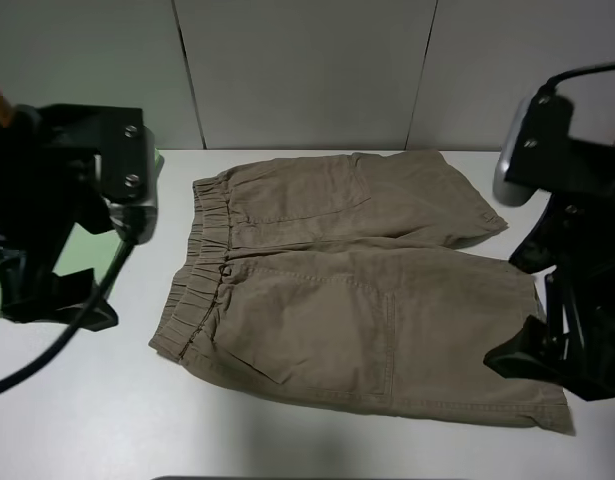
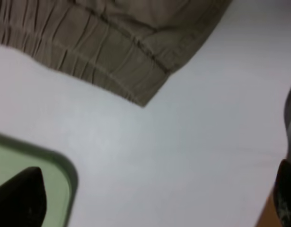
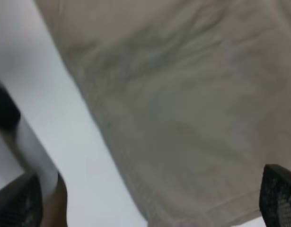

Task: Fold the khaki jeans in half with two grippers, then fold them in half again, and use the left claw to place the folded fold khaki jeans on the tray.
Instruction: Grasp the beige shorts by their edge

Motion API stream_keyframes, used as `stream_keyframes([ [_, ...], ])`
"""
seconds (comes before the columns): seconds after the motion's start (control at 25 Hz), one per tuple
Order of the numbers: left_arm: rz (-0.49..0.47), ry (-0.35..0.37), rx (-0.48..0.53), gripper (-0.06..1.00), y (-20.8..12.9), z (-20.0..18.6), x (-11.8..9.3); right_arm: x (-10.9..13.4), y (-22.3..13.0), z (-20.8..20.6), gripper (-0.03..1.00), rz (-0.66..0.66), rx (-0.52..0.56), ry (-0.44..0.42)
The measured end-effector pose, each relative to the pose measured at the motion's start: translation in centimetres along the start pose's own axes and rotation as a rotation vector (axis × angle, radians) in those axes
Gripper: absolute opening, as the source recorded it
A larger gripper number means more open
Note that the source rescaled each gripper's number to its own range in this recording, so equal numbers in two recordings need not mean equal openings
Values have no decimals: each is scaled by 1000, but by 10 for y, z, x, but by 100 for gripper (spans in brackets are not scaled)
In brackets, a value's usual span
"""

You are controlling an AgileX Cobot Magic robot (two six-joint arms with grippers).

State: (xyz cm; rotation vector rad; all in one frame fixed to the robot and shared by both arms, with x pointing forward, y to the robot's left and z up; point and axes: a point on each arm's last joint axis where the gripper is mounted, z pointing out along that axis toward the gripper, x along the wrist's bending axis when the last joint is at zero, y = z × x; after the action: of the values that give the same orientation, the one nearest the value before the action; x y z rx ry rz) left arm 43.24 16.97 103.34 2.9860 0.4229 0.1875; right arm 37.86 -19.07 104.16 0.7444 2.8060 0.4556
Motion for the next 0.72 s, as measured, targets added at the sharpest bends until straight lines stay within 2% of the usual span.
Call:
stream_keyframes([
  [0.12,43,-24,21,94,12,22,4,3,0,21,100,-48,78,21],
  [0.36,94,-67,52,94,26,60,10,6,-9,55,100,-105,153,37],
  [0.72,213,-128,89,94,37,105,13,10,-25,78,100,-150,141,18],
])
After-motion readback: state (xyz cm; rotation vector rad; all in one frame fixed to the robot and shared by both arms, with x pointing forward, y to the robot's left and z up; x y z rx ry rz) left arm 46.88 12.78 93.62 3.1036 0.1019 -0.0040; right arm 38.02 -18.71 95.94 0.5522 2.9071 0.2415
